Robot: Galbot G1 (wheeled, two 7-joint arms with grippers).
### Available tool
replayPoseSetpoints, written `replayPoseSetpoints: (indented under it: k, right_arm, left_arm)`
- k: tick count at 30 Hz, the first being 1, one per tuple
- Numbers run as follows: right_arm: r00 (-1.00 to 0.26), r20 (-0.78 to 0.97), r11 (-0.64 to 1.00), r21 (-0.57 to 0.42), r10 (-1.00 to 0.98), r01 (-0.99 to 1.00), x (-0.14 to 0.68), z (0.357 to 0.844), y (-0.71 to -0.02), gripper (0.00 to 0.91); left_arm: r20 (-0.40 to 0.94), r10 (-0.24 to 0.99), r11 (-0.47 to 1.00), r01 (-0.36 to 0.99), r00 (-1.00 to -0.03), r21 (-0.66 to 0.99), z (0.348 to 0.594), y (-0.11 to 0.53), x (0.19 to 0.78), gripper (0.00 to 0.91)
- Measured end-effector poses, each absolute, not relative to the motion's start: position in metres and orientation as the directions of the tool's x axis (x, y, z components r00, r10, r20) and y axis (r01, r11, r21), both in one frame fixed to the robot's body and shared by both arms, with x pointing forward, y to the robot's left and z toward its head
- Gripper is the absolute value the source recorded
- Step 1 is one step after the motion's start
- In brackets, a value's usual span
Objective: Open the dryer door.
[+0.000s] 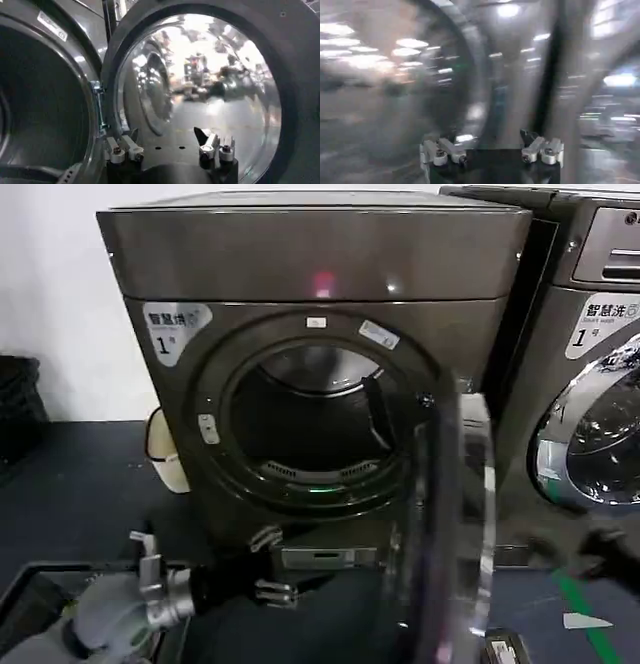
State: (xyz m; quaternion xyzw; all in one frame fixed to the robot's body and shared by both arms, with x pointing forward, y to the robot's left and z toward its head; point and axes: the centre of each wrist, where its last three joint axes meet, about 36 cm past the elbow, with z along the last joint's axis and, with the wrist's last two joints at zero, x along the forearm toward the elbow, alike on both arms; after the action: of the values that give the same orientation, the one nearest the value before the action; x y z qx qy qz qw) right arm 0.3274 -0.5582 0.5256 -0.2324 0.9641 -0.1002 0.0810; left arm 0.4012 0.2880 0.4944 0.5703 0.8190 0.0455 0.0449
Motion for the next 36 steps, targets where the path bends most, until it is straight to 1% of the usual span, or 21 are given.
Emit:
replayPoseSetpoints:
  k: [4, 7, 11, 14, 17, 20, 24, 30, 36]
  right_arm:
    - [-0.969, -0.141, 0.952, -0.26, -0.201, -0.159, 0.297, 0.535, -0.57, 0.907]
    - [-0.984, -0.177, 0.968, -0.246, 0.009, 0.053, 0.278, 0.541, -0.568, 0.907]
    - [-0.94, -0.221, 0.926, -0.221, 0.258, 0.306, 0.257, 0.552, -0.574, 0.907]
    - [-0.891, -0.258, 0.885, -0.19, 0.373, 0.425, 0.243, 0.568, -0.578, 0.907]
    - [-0.843, -0.291, 0.832, -0.2, 0.453, 0.517, 0.228, 0.588, -0.583, 0.907]
    - [-0.764, -0.33, 0.732, -0.243, 0.555, 0.637, 0.207, 0.609, -0.59, 0.907]
    - [-0.683, -0.346, 0.619, -0.29, 0.643, 0.73, 0.178, 0.628, -0.599, 0.907]
    - [-0.619, -0.315, 0.516, -0.354, 0.719, 0.78, 0.14, 0.647, -0.606, 0.907]
    - [-0.555, -0.332, 0.433, -0.375, 0.762, 0.82, 0.114, 0.658, -0.607, 0.907]
  left_arm:
    - [-0.036, 0.951, 0.309, 0.944, -0.307, 0.114, 0.487, 0.268, 0.408, 0.907]
    - [-0.04, 0.961, 0.277, 0.955, -0.274, 0.103, 0.48, 0.25, 0.416, 0.907]
    - [-0.043, 0.972, 0.235, 0.966, -0.232, 0.105, 0.475, 0.229, 0.428, 0.907]
    - [-0.046, 0.977, 0.21, 0.973, -0.206, 0.101, 0.473, 0.213, 0.437, 0.907]
    - [-0.042, 0.984, 0.179, 0.979, -0.176, 0.101, 0.468, 0.196, 0.446, 0.907]
    - [-0.042, 0.987, 0.161, 0.981, -0.157, 0.104, 0.465, 0.179, 0.457, 0.907]
    - [-0.051, 0.991, 0.128, 0.986, -0.123, 0.108, 0.462, 0.151, 0.47, 0.907]
    - [-0.068, 0.994, 0.094, 0.987, -0.086, 0.13, 0.466, 0.111, 0.487, 0.907]
    - [-0.087, 0.994, 0.08, 0.984, -0.067, 0.16, 0.474, 0.08, 0.502, 0.907]
